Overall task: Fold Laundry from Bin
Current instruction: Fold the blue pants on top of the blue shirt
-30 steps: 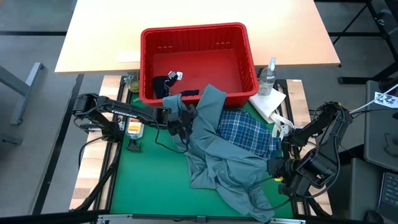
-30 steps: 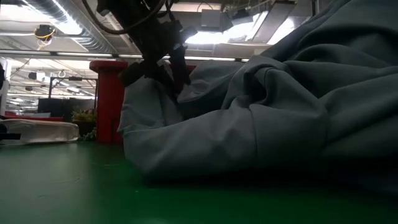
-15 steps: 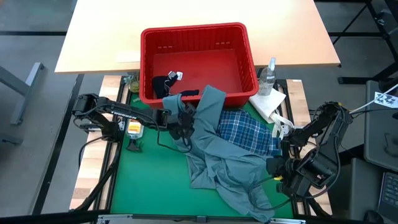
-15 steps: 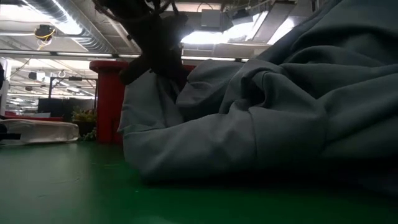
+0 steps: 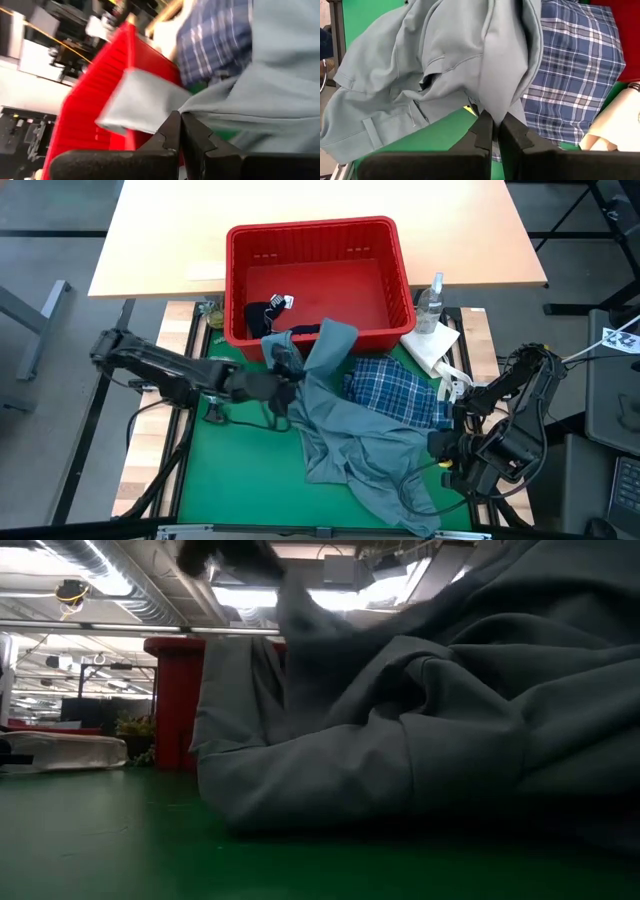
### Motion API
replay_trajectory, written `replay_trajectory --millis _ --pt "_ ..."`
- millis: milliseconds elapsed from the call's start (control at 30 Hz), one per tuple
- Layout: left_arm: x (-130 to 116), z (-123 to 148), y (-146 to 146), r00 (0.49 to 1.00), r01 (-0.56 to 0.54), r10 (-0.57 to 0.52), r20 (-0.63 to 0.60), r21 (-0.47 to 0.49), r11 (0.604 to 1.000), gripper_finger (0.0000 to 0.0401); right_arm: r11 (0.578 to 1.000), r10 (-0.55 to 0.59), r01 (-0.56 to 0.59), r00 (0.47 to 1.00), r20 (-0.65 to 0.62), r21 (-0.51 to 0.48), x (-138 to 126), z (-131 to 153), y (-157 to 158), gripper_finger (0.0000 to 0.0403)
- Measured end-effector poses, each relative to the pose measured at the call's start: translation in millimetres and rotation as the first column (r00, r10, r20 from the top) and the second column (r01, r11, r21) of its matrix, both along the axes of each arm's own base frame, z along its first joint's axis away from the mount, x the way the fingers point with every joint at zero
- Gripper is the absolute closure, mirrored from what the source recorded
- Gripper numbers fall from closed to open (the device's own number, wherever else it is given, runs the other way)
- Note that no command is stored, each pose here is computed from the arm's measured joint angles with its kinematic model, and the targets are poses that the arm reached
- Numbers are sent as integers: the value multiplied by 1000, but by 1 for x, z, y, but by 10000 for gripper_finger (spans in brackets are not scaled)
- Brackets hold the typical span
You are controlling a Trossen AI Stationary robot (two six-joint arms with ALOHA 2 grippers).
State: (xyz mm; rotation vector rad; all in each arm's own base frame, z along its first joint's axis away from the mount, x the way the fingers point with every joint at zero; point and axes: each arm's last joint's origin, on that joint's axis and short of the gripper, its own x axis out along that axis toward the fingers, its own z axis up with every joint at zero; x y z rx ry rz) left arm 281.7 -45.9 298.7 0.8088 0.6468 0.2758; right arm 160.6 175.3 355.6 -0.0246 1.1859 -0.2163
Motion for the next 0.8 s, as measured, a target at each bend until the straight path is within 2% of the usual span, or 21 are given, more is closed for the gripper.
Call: replay_trajectory --millis 233,467,633,733,800 --pt "-47 47 -18 977 4 0 212 -19 1000 401 1000 1 -1 1000 -4 13 -1 1 -1 387" --pt "-84 79 -20 909 -8 63 412 -132 991 401 999 -37 39 995 93 -22 1 12 -20 395" --pt "-94 89 -19 870 11 86 485 -194 981 401 995 -12 28 988 157 -100 3 24 -48 395" --pt "-93 91 -18 862 24 88 500 -214 977 401 986 -17 39 991 130 -164 0 15 -70 395" --pt "-92 90 -18 862 40 76 501 -218 975 401 984 -49 64 994 96 -166 -8 5 -87 396"
